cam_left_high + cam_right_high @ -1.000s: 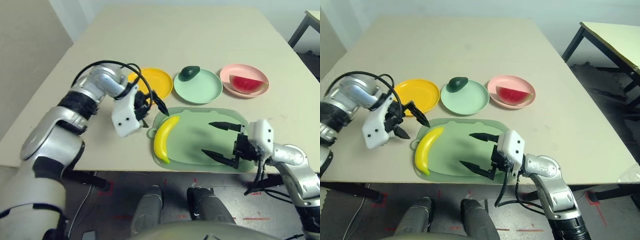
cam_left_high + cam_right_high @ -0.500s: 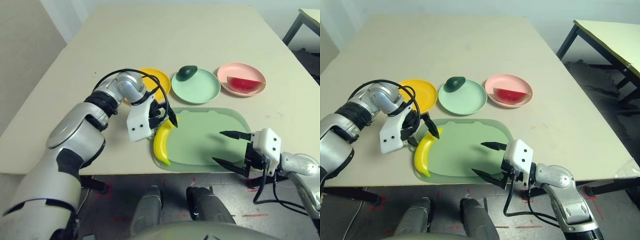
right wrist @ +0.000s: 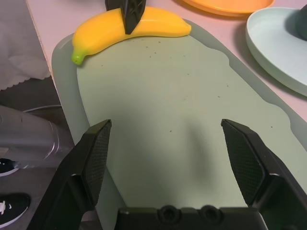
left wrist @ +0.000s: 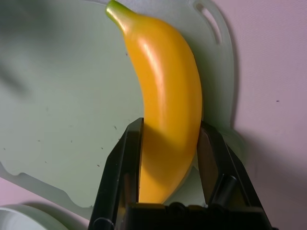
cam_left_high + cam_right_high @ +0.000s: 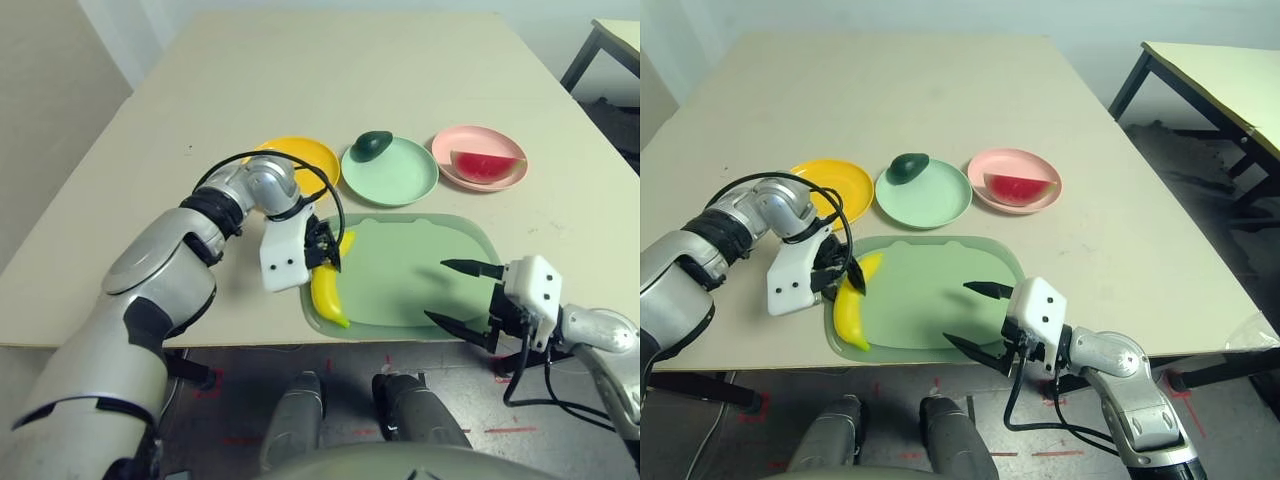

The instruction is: Place the fruits into color-matched plates.

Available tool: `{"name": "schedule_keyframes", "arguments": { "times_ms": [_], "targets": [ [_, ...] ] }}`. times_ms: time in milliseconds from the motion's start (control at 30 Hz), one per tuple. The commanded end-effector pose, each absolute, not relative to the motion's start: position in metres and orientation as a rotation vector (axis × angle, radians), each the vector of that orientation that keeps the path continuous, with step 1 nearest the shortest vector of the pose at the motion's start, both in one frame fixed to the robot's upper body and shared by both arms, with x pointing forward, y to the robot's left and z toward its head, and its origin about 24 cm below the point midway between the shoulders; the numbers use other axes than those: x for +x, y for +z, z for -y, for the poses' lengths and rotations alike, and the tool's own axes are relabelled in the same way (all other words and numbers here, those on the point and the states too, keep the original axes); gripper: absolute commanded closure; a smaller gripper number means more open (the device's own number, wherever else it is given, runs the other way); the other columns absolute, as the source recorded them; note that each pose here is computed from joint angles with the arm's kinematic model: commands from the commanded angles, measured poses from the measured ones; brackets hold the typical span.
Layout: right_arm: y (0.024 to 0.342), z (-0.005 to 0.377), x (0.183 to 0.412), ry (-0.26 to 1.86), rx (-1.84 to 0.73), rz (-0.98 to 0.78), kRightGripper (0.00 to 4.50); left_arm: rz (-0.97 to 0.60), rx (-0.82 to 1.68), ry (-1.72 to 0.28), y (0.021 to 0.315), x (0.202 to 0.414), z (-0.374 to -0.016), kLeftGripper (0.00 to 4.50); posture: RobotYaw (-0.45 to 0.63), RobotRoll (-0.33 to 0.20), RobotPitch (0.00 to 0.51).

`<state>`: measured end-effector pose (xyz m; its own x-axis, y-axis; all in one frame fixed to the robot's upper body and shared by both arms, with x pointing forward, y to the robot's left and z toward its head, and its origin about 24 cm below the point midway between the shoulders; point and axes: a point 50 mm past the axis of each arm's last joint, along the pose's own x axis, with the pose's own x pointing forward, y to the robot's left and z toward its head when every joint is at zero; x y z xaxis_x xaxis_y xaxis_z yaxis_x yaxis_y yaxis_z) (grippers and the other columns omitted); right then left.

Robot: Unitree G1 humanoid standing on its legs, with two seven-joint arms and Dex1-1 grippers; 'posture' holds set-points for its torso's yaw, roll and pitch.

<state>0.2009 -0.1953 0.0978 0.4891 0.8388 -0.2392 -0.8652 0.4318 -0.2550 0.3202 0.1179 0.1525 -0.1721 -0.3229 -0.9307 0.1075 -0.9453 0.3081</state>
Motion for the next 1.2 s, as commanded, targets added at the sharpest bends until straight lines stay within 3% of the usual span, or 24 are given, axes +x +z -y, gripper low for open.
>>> {"name": "schedule_keyframes", "arguments": {
  "times_ms": [33, 200, 333, 467, 600, 833, 1167, 1200],
  "targets": [
    [0.096, 0.192, 0.198, 1.070, -0.362, -0.093, 0.00, 0.102, 1.820, -2.211, 0.147, 0.323, -0.129, 2.80, -0.14, 0.000, 0.119],
    [0.095, 0.189, 0.197, 1.068, -0.348, -0.089, 0.00, 0.116, 1.768, -2.133, 0.160, 0.328, -0.129, 2.80, -0.13, 0.000, 0.121],
    [0.098, 0.187, 0.198, 1.046, -0.323, -0.069, 0.00, 0.129, 1.667, -1.980, 0.188, 0.338, -0.132, 2.80, -0.13, 0.000, 0.122],
    [0.100, 0.186, 0.204, 0.944, -0.290, -0.016, 0.00, 0.065, 1.603, -1.752, 0.223, 0.354, -0.147, 2.80, -0.11, 0.000, 0.128],
    [0.092, 0.185, 0.202, 0.851, -0.300, 0.007, 0.00, -0.061, 1.589, -1.497, 0.235, 0.368, -0.170, 2.80, -0.10, 0.000, 0.131],
    [0.090, 0.187, 0.200, 0.704, -0.306, 0.056, 0.00, -0.190, 1.562, -1.195, 0.214, 0.382, -0.198, 2.80, -0.12, 0.000, 0.134],
    [0.086, 0.188, 0.191, 0.675, -0.291, 0.034, 0.00, -0.250, 1.562, -1.011, 0.173, 0.389, -0.207, 2.80, -0.14, 0.000, 0.147],
    [0.086, 0.190, 0.191, 0.674, -0.292, 0.030, 0.00, -0.251, 1.558, -1.003, 0.171, 0.390, -0.207, 2.45, -0.14, 0.000, 0.146]
  ]
}}
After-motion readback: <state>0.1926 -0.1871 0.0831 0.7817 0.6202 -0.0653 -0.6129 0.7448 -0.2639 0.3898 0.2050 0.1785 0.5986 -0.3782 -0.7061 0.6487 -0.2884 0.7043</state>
